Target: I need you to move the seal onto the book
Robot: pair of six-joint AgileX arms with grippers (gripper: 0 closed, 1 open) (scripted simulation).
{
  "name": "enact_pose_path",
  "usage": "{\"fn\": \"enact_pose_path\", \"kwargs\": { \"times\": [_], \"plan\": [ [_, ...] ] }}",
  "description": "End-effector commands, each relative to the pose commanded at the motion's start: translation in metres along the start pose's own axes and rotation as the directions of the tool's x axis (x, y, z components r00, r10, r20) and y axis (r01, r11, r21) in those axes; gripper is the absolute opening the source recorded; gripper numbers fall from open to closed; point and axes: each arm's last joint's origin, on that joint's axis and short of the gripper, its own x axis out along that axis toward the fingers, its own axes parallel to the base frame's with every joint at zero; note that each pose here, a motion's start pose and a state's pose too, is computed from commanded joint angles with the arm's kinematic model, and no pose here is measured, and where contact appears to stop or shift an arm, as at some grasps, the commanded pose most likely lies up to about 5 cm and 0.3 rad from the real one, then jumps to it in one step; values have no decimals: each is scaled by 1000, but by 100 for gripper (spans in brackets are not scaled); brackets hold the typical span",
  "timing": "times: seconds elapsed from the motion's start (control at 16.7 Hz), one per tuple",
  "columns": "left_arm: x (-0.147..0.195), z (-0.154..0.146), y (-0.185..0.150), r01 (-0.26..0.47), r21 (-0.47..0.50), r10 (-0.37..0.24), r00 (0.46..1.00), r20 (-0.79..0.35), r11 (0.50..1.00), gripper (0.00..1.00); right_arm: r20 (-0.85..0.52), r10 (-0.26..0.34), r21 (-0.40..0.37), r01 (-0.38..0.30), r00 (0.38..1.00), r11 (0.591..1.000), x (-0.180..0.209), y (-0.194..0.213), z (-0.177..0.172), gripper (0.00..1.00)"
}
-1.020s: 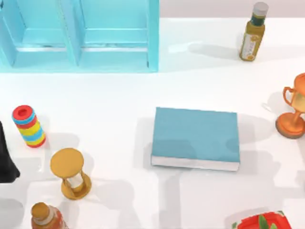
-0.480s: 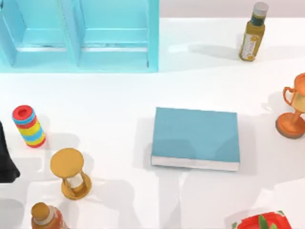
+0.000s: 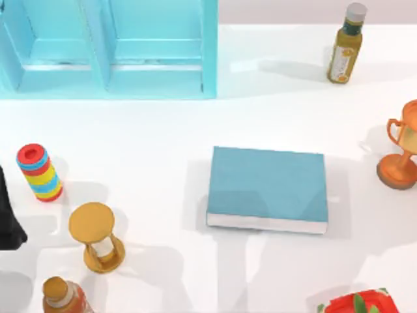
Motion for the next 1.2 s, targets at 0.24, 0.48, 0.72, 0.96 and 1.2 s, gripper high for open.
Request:
{"fn": "enact_pose_path", "kwargs": {
  "times": [0.24,0.48,0.72,0.96,1.2],
  "plan": [
    [0,0,0,0,0,0,1000,0,1000,100,12,-5,0,5,1000,1000,45,-2,3,100],
    [0,0,0,0,0,0,1000,0,1000,100,6,-3,0,3,1000,1000,84,-1,0,100],
    [0,0,0,0,0,0,1000,0,1000,100,4,-2,0,2,1000,1000,88,-1,-1,100],
    [0,0,0,0,0,0,1000,0,1000,100,4,-2,0,2,1000,1000,88,-1,-1,70],
    [0,0,0,0,0,0,1000,0,1000,100,4,-2,0,2,1000,1000,88,-1,-1,40]
  ]
}}
